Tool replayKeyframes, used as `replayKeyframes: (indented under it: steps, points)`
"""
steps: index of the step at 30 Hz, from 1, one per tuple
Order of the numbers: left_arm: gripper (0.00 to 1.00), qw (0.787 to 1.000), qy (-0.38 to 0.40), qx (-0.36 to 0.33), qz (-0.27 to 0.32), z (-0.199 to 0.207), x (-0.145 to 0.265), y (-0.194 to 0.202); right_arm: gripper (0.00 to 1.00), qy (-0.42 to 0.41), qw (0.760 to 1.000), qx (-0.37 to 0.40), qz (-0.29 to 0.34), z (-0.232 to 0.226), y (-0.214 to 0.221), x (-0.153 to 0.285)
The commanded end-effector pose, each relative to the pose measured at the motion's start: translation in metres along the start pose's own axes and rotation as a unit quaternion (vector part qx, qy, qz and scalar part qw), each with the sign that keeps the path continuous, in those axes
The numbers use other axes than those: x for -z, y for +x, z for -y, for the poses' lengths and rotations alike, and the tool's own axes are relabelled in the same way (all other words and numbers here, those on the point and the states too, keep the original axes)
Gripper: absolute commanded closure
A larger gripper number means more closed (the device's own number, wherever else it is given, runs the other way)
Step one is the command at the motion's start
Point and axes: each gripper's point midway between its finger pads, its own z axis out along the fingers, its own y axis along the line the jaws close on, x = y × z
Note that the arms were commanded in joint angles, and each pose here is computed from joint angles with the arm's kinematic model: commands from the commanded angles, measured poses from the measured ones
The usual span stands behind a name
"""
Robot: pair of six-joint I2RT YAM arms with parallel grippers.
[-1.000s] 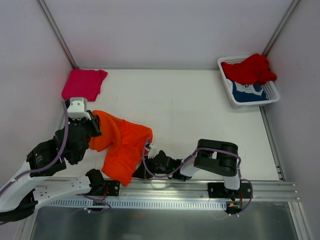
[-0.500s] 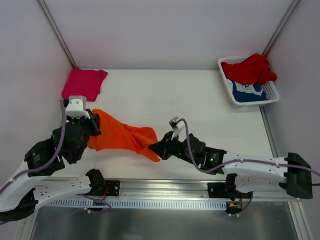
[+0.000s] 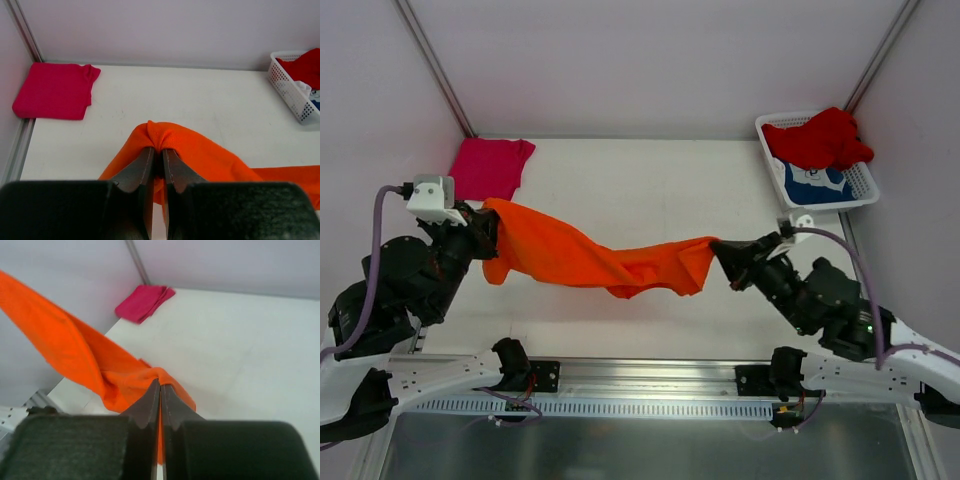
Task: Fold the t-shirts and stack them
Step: Flatten the tshirt out
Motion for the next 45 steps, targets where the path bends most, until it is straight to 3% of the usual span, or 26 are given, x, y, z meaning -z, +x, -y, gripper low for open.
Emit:
replayKeyframes:
  steps: [1,14,26,33,41,45]
  points:
    - [1.0,1.0,0.004,-0.003,0.031,-0.006,0.007,-0.03,1.0,0.075,0.993,0.073,0.046,0.039,-0.05,0.026]
    - [1.0,0.99,0.04,0.025,0.133,-0.028,0.047,-0.131,1.0,0.109,0.974,0.134,0.145,0.061,-0.169,0.083]
    - [1.0,0.972,0.141,0.066,0.179,0.007,0.065,-0.178,1.0,0.069,0.97,0.144,0.186,0.042,-0.215,0.094]
    - [1.0,0.982,0.102,0.048,0.154,0.012,0.043,-0.156,1.0,0.088,0.969,0.144,0.182,0.047,-0.204,0.088]
    - [1.0,0.994,0.044,0.002,0.1,0.026,-0.002,-0.099,1.0,0.125,0.971,0.147,0.145,0.06,-0.161,0.072]
    - [1.0,0.997,-0.018,-0.042,0.057,0.03,-0.036,-0.049,1.0,0.152,0.968,0.157,0.122,0.067,-0.137,0.06]
